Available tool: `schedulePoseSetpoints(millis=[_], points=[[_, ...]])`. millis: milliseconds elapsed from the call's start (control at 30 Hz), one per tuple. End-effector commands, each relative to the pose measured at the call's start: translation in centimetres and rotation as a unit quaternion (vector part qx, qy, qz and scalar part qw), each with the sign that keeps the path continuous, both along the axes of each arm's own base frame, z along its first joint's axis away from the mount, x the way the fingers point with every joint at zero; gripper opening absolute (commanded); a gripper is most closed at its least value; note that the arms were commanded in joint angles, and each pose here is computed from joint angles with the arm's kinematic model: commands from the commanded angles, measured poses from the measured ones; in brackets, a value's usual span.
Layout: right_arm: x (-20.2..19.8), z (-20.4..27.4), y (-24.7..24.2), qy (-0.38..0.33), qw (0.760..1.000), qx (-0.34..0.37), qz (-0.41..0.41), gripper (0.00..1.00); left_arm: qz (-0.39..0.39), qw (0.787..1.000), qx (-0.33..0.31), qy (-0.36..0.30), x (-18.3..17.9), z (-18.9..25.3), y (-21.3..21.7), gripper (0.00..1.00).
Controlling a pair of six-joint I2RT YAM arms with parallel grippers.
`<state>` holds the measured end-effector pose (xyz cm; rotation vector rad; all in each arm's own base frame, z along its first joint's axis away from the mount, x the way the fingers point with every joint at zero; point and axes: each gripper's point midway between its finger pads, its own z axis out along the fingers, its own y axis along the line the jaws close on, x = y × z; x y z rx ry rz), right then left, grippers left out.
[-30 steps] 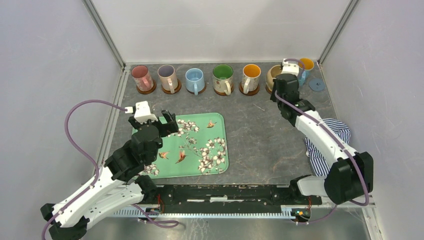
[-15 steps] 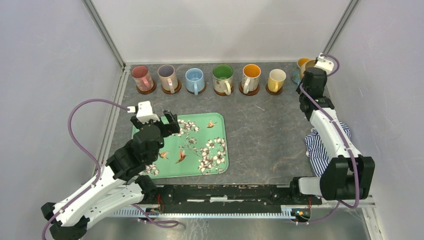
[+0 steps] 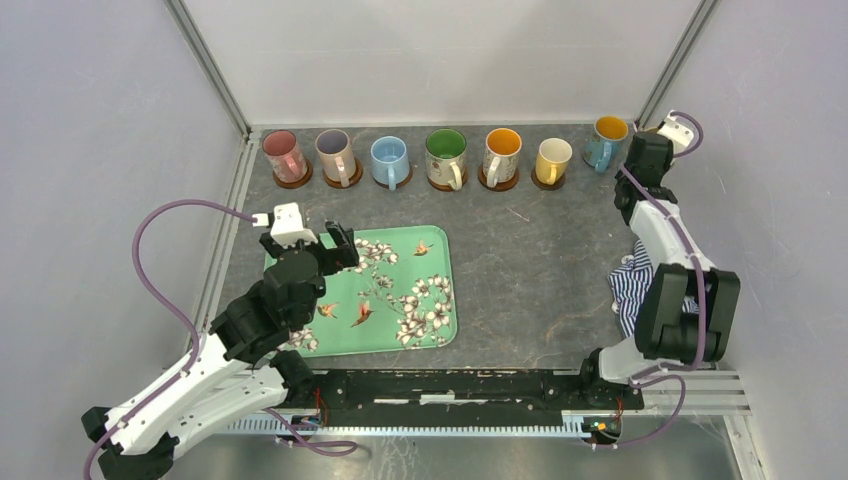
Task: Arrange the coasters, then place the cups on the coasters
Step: Place the cup on the coaster.
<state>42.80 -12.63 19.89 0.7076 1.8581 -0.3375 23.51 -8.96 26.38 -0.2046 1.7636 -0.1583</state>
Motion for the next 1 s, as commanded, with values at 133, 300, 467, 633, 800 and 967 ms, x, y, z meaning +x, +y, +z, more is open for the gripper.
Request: schedulePoseSetpoints(millis=[133, 300, 467, 633, 800, 967], points=[[6.0, 4.7, -3.3, -0.114, 0.993, -0.021, -0.023, 0.0, -0.001, 1.0, -0.008, -0.014, 0.0, 0.8, 0.0, 1.0], [8.2, 2.2, -4.3, -0.095, 0.995, -0.019, -0.02, 0.0, 0.001, 1.0, -0.008, -0.016, 0.0, 0.8, 0.1, 1.0], [10.0, 0.4, -4.8, -0.08, 0.997, -0.015, -0.012, 0.0, 0.004, 1.0, -0.008, -0.017, 0.0, 0.9, 0.2, 1.0], [11.3, -1.1, -5.3, -0.062, 0.998, -0.007, -0.007, 0.0, 0.005, 1.0, -0.008, -0.017, 0.0, 0.9, 0.3, 1.0], [12.0, -2.0, -5.9, -0.052, 0.999, -0.007, -0.01, 0.0, 0.006, 1.0, -0.008, -0.017, 0.0, 0.9, 0.3, 1.0], [12.6, -2.9, -7.0, -0.04, 0.999, -0.005, -0.016, 0.0, 0.006, 1.0, -0.007, -0.016, 0.0, 0.8, 0.3, 1.0]])
